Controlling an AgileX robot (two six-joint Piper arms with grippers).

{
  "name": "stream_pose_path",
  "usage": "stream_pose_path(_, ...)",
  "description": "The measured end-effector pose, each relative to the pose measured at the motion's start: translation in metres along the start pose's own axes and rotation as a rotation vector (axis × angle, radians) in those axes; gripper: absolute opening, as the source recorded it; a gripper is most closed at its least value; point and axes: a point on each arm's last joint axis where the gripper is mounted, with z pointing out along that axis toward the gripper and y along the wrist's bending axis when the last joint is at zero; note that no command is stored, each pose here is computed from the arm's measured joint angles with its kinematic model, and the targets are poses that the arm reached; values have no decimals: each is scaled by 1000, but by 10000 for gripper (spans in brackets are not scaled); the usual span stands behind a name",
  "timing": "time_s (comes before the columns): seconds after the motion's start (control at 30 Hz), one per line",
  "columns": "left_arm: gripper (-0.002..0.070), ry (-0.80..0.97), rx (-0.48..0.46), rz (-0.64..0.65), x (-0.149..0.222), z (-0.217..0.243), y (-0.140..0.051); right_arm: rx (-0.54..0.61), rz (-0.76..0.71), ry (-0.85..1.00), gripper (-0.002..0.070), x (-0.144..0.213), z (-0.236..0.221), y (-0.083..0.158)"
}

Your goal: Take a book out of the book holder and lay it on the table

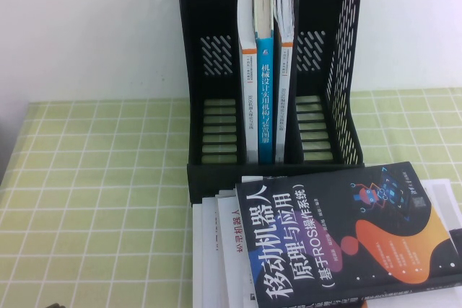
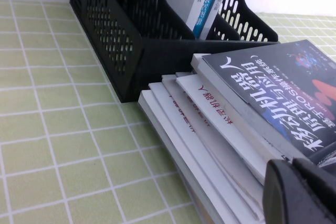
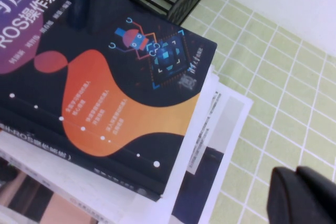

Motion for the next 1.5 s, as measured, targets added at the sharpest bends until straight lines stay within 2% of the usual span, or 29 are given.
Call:
stream_pose_path(0.33,-3,-3,-1,7,0,0,0,1,0,1,-2,0,0,0)
stream_pose_path(0.47,-3,-53,-42,85,-5,0,4,1,0,1,-2,0,0,0)
stream_pose_path(0.57,-3,-49,-103,169,0,3,11,1,0,1,-2,0,0,0)
stream_pose_path(0.67,-3,-43,-191,172,14,8,24,1,0,1,-2,0,0,0)
stream_pose_path(0.9,-3,-105,-410,41,51,12,55,1,0,1,-2,0,0,0)
stream_pose_path(1.1,-3,-192,-512,-67,52,10,63,1,0,3,-2,0,0,0)
stream_pose_path(1.3,-3,-178,-489,-34,52,11,60,0,1,2,-2,0,0,0)
stream_pose_path(1.5,-3,-119,-459,176,53,13,56,-1,3,2,-2,0,0,0)
